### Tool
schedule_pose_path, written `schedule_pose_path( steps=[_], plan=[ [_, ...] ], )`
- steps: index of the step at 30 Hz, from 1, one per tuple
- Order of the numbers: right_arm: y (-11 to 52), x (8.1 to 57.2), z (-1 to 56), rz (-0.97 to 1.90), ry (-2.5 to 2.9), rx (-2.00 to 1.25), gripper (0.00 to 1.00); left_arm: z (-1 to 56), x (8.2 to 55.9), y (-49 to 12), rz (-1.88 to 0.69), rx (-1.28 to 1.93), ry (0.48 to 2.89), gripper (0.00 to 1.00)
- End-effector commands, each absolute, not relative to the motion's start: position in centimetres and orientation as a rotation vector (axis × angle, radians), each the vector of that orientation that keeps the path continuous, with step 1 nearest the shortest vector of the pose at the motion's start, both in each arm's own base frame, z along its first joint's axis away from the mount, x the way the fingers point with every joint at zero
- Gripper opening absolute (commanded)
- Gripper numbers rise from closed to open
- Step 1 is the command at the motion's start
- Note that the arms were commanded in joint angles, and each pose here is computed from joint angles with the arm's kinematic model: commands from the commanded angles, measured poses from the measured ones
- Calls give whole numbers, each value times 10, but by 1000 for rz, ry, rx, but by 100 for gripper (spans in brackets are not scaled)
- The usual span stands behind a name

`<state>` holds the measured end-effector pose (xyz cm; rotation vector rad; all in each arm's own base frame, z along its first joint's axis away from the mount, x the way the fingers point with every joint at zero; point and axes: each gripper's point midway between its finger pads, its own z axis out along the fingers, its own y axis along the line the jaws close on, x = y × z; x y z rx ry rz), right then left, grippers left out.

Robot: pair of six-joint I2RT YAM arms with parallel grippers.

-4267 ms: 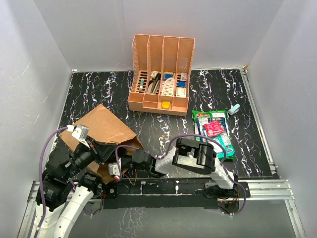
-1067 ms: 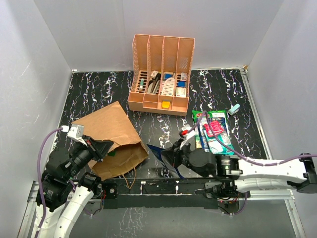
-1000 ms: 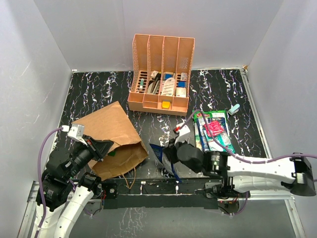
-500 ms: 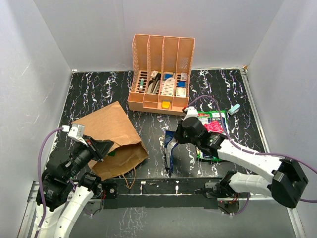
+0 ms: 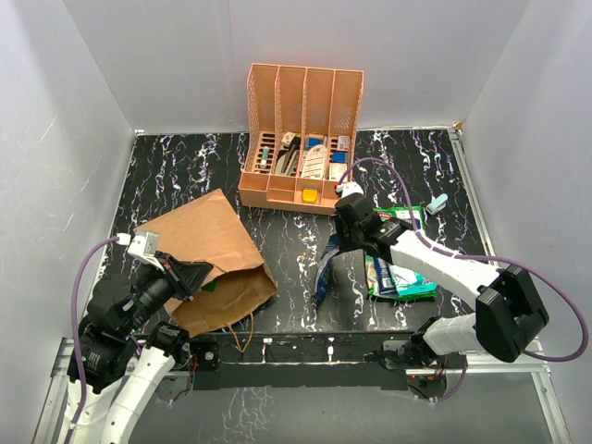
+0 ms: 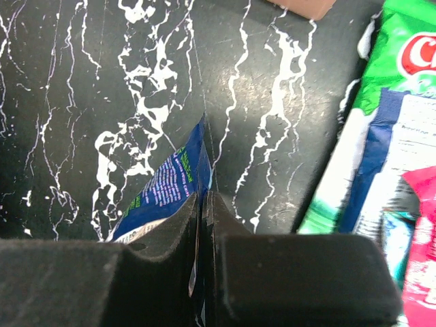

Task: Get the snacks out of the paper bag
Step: Place the snack at the center of the board.

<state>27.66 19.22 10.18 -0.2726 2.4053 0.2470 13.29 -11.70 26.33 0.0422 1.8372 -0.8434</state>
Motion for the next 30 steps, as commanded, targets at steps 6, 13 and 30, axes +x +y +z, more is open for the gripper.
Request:
schedule_pose_path(
  steps=[6,13,30],
  plan=[
    [170,259,162,222,2336,-352,7,266,134,-119,-849,52,1829,0],
    [171,238,204,332,2318,-353,7,267,134,-119,-853,54,1826,0],
    [148,229,185,212,2461,-56,7,267,134,-120,-857,57,1823,0]
  ],
)
